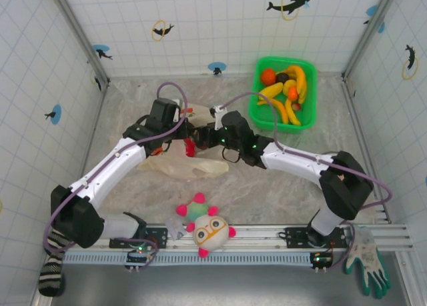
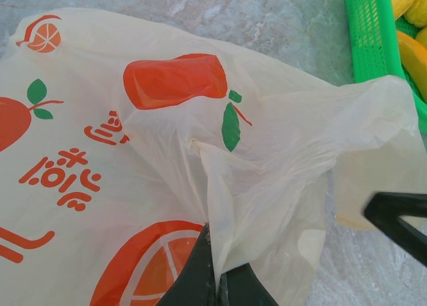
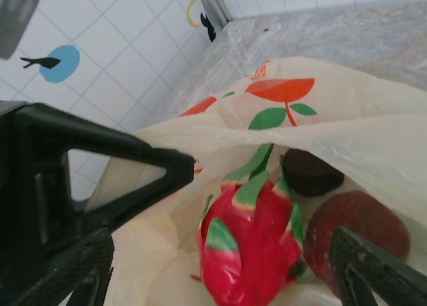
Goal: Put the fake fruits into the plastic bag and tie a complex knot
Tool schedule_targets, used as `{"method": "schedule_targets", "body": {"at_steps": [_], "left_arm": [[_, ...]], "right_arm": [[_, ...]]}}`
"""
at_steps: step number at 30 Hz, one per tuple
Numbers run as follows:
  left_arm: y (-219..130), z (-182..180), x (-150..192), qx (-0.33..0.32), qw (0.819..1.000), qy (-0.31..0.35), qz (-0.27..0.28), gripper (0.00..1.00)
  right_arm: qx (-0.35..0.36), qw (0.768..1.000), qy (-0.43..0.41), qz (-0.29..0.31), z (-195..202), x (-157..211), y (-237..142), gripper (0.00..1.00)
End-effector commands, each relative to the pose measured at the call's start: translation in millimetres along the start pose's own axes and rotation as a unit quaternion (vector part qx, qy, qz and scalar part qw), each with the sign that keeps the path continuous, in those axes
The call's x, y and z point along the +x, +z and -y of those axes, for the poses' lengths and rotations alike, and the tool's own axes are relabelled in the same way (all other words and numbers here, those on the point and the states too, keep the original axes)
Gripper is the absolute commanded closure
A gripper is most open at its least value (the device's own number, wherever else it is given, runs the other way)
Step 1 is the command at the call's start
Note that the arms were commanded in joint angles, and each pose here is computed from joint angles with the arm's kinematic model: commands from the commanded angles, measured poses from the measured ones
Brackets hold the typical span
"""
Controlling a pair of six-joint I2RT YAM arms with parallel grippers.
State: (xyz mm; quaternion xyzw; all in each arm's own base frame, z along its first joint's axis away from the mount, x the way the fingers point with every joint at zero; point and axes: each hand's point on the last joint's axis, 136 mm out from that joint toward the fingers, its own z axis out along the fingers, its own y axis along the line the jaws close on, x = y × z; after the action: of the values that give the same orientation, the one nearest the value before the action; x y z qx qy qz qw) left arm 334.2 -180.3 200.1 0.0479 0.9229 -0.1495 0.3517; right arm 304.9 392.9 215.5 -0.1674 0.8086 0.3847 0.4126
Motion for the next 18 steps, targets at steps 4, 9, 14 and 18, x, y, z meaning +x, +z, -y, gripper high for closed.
{"method": "schedule_targets", "body": {"at_steps": [4, 9, 14, 18], "left_arm": [[1.4, -5.0, 1.7, -0.006, 1.0, -0.004, 0.0, 1.0], [0.6, -4.8, 1.0, -0.005, 1.0, -0.002, 0.001, 1.0], [-1.1, 2.2, -1.5, 0.015, 1.0, 0.001, 0.008, 1.0], [-3.2, 3.1, -3.2, 0.017, 1.0, 0.003, 0.012, 1.0]], "right_arm": [[0.06, 0.998, -0.018, -0.018, 20.1, -2.7, -42.9, 0.15], [0.125, 0.992, -0.031, 0.002, 50.6, -26.3, -76.9, 0.15], [0.212, 0.977, -0.001, 0.011, 108.4, -43.8, -109.8, 0.15], [0.278, 0.96, 0.026, 0.033, 156.7, -61.9, -133.0, 0.15]]}}
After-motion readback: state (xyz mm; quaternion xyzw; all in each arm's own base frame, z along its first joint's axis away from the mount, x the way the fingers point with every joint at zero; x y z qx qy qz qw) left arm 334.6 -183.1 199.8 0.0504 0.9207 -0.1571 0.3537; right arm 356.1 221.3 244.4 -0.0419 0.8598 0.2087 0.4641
